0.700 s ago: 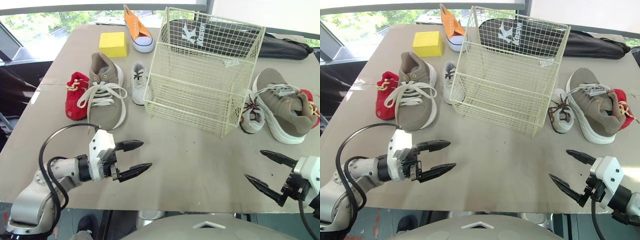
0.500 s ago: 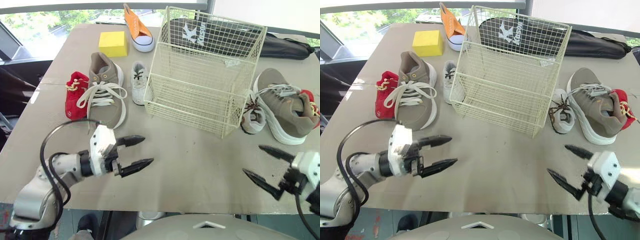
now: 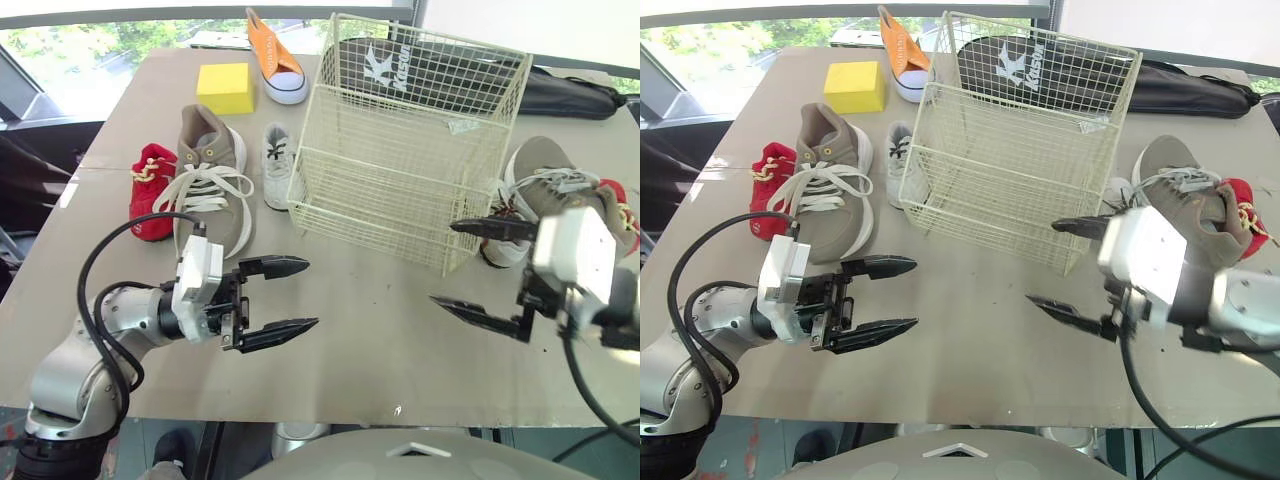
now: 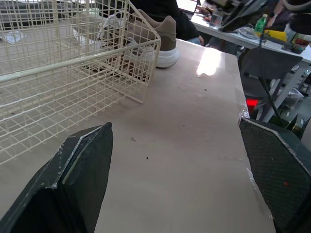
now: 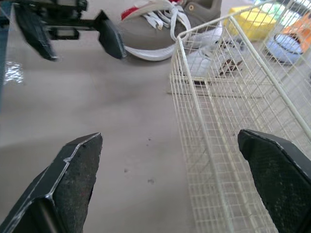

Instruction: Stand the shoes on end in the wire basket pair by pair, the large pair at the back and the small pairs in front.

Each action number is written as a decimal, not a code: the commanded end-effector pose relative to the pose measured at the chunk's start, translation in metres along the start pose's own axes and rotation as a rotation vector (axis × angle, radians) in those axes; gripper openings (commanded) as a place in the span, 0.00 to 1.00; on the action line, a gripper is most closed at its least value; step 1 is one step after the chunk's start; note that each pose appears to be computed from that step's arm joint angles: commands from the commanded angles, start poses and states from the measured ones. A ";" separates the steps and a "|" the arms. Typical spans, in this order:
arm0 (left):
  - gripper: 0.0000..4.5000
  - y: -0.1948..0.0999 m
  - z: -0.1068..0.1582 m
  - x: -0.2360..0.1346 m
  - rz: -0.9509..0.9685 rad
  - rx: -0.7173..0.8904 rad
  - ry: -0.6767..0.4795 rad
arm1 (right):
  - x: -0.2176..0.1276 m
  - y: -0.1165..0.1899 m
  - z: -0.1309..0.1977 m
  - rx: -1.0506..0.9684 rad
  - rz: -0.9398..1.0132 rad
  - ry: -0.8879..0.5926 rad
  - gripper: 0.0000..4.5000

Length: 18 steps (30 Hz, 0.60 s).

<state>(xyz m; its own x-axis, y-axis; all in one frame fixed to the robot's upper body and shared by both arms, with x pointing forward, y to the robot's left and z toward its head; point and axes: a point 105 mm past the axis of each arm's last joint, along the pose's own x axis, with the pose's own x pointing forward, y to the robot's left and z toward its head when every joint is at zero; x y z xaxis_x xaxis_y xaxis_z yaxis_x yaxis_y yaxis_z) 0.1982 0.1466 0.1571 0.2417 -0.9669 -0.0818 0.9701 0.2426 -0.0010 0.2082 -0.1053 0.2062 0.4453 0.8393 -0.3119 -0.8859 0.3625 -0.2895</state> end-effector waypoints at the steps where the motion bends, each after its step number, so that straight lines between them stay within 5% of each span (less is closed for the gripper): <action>1: 1.00 -0.005 0.011 0.007 -0.014 0.054 -0.031 | 0.015 -0.016 -0.012 -0.002 -0.025 0.081 0.98; 5: 1.00 -0.006 0.012 0.010 0.012 0.060 -0.040 | 0.032 -0.026 -0.033 -0.043 0.015 0.224 0.98; 10: 1.00 -0.010 0.010 0.011 0.035 0.044 -0.045 | 0.048 -0.035 -0.040 -0.136 0.062 0.293 0.55; 14: 1.00 -0.013 0.009 0.009 0.053 0.033 -0.042 | 0.049 -0.032 -0.036 -0.264 0.146 0.307 0.07; 18: 1.00 -0.017 0.008 0.007 0.057 0.021 -0.038 | 0.041 -0.039 -0.037 -0.358 0.186 0.325 0.01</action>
<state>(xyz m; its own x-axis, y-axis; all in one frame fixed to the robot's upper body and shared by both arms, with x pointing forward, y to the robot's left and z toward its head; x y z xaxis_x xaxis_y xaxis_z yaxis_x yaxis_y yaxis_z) 0.1880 0.1376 0.1547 0.3104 -0.9486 -0.0624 0.9501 0.3117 -0.0127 0.2702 -0.1005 0.1668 0.3815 0.6787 -0.6276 -0.8865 0.0763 -0.4564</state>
